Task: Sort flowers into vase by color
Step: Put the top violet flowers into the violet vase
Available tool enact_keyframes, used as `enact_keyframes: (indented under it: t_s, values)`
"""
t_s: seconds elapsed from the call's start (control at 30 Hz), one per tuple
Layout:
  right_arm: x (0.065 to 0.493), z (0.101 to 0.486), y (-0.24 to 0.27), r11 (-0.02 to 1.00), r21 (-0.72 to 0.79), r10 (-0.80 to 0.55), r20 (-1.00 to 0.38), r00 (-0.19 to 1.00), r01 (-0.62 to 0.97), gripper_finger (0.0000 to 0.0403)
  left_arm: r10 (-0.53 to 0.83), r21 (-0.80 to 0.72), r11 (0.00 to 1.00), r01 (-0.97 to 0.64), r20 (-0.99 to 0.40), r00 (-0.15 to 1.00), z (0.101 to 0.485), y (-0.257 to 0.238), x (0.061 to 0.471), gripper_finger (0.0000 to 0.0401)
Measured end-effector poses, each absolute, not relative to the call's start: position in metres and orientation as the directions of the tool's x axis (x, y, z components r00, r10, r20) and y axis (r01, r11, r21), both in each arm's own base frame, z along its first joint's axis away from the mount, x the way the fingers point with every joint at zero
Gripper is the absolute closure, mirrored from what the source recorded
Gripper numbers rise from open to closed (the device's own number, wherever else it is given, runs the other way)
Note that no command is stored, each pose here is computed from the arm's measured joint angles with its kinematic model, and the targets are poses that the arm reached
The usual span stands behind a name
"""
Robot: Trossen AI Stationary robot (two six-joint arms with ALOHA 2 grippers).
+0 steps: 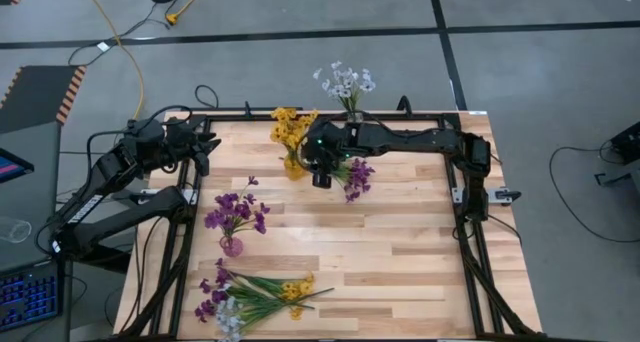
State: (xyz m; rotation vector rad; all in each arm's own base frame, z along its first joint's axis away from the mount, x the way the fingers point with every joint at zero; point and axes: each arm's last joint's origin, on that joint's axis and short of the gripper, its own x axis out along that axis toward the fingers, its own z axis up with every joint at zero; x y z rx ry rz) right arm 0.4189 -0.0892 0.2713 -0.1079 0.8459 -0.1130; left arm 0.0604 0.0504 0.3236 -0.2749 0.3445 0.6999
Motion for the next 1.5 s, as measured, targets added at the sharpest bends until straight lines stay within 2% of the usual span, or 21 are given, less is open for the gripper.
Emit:
enact_keyframes:
  t_s: [0.33, 0.6, 1.5]
  values:
    - [0.404, 0.254, -0.085, 0.982, -0.013, -0.103, -0.875, 0.473, 0.190, 0.0212, 0.578, -0.131, 0.733, -0.667, -0.398, 0.713, 0.324, 0.050, 0.060, 0.0291]
    - [0.410, 0.229, -0.082, 0.946, -0.192, -0.277, -0.896, 0.346, 0.260, 0.0212, 0.573, -0.133, 0.737, -0.663, -0.399, 0.716, 0.323, 0.050, 0.060, 0.0291]
    - [0.424, 0.157, -0.090, 0.900, -0.289, -0.353, -0.923, 0.154, 0.327, 0.0212, 0.553, -0.119, 0.752, -0.648, -0.420, 0.719, 0.321, 0.049, 0.060, 0.0291]
